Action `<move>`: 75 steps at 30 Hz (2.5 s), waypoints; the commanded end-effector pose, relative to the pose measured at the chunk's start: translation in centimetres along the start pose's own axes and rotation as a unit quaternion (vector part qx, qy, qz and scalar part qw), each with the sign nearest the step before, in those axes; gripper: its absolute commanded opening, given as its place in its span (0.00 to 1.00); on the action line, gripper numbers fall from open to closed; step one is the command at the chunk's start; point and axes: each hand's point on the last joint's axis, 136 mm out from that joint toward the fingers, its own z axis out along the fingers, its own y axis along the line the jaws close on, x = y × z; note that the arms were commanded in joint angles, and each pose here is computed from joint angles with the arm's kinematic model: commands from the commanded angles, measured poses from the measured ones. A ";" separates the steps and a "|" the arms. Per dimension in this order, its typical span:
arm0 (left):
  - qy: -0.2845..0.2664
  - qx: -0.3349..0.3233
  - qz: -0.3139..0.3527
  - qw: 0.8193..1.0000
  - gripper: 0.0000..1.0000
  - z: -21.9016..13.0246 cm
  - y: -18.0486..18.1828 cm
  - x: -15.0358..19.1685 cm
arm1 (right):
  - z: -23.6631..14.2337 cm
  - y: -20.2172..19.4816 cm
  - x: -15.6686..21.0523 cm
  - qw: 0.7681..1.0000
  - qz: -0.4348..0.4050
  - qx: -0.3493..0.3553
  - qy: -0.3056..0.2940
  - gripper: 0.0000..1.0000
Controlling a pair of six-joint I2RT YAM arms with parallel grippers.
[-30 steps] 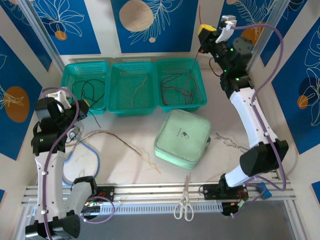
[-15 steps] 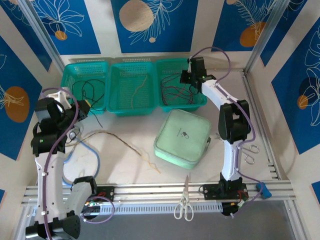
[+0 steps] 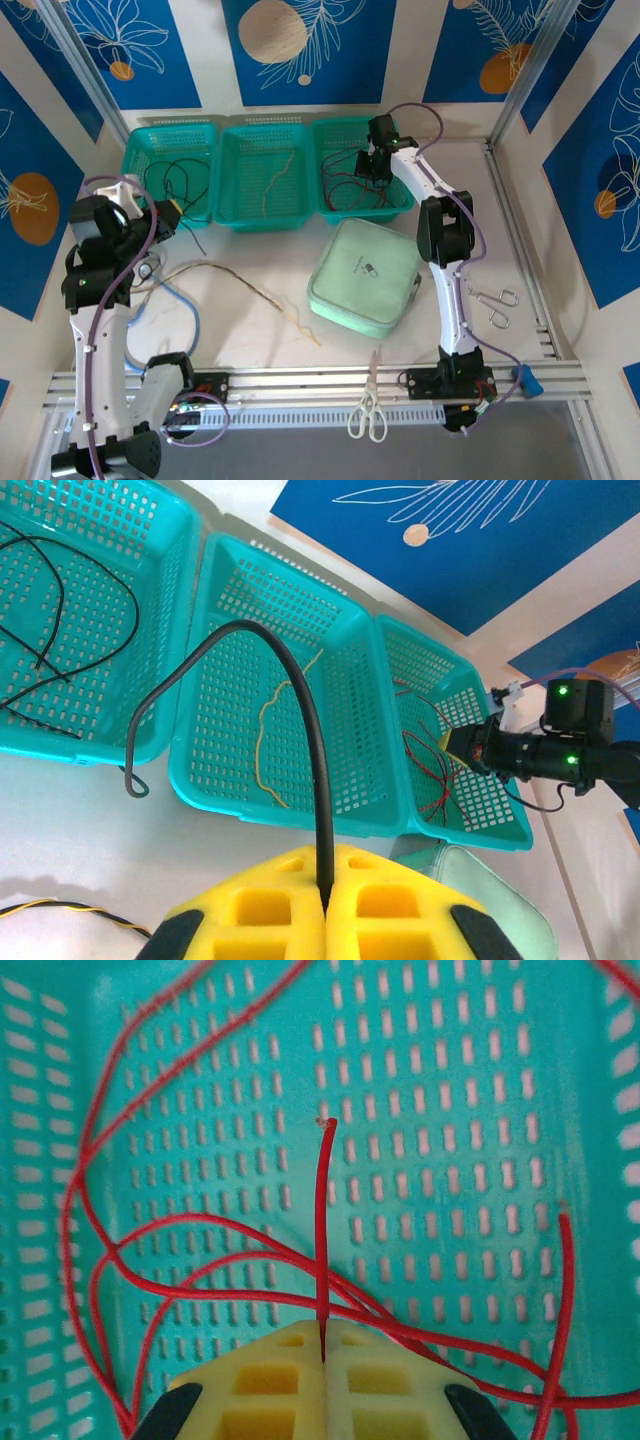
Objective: Untangle the cables
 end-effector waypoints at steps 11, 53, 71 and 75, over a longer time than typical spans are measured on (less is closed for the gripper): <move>-0.013 0.015 -0.001 1.000 0.00 -0.5 -0.8 -0.7 | -2.0 0.6 0.2 0.999 -0.002 -0.021 0.032 0.28; -0.093 0.057 0.081 0.991 0.00 0.5 -11.7 -9.4 | -19.1 6.8 -4.7 0.983 -0.080 -0.098 -0.129 0.89; -0.148 -0.058 0.251 0.955 0.00 4.0 -13.9 -20.6 | -18.9 7.0 -2.7 0.986 -0.080 -0.099 -0.110 0.89; -0.143 -0.099 0.248 0.953 0.00 6.7 -11.4 -21.4 | -19.1 7.1 -2.7 0.985 -0.081 -0.105 -0.110 0.89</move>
